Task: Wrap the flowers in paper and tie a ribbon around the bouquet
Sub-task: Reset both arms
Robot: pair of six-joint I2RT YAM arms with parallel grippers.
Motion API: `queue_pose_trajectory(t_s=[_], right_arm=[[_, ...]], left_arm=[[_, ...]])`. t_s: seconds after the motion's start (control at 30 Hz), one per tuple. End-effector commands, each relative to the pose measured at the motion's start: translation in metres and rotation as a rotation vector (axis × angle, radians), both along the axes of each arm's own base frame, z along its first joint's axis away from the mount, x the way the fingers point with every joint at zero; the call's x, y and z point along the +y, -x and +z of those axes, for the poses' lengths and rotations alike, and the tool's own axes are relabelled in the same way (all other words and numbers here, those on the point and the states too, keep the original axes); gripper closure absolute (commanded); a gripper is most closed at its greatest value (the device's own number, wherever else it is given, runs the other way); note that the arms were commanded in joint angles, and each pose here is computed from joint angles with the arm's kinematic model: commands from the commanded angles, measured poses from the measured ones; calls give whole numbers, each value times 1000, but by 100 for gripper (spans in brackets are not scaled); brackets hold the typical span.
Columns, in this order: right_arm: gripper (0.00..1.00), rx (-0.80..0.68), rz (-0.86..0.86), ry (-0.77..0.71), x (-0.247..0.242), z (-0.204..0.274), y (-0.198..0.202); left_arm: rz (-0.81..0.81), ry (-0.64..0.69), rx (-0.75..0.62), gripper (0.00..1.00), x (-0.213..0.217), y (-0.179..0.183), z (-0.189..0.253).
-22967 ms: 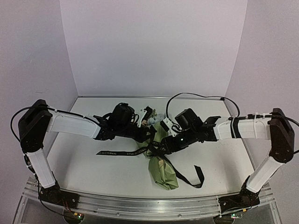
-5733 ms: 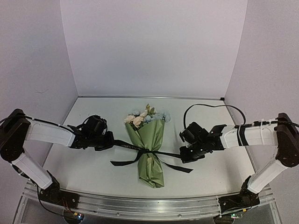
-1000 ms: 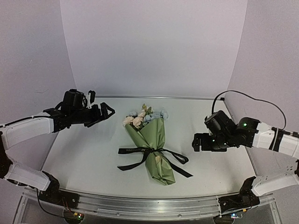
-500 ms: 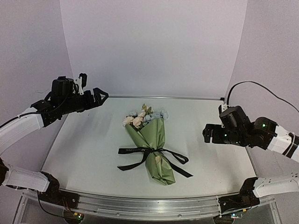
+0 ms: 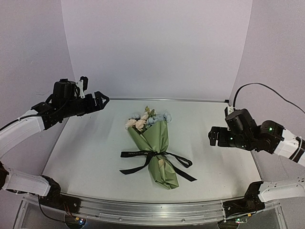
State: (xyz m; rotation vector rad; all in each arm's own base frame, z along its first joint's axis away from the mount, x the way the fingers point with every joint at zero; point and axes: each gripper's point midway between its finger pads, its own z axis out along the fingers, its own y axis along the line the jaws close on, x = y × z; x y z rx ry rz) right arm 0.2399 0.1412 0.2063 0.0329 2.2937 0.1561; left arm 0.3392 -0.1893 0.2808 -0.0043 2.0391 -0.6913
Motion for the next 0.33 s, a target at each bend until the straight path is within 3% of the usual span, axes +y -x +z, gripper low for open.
queue_pose_trajectory(t_s=[0.0, 0.3], right_arm=[[2, -16, -8, 13, -5, 2, 0], [2, -16, -5, 23, -4, 2, -2]], left_arm=[[5, 12, -62, 0, 1, -2, 23], [11, 0, -64, 0, 3, -2, 22]])
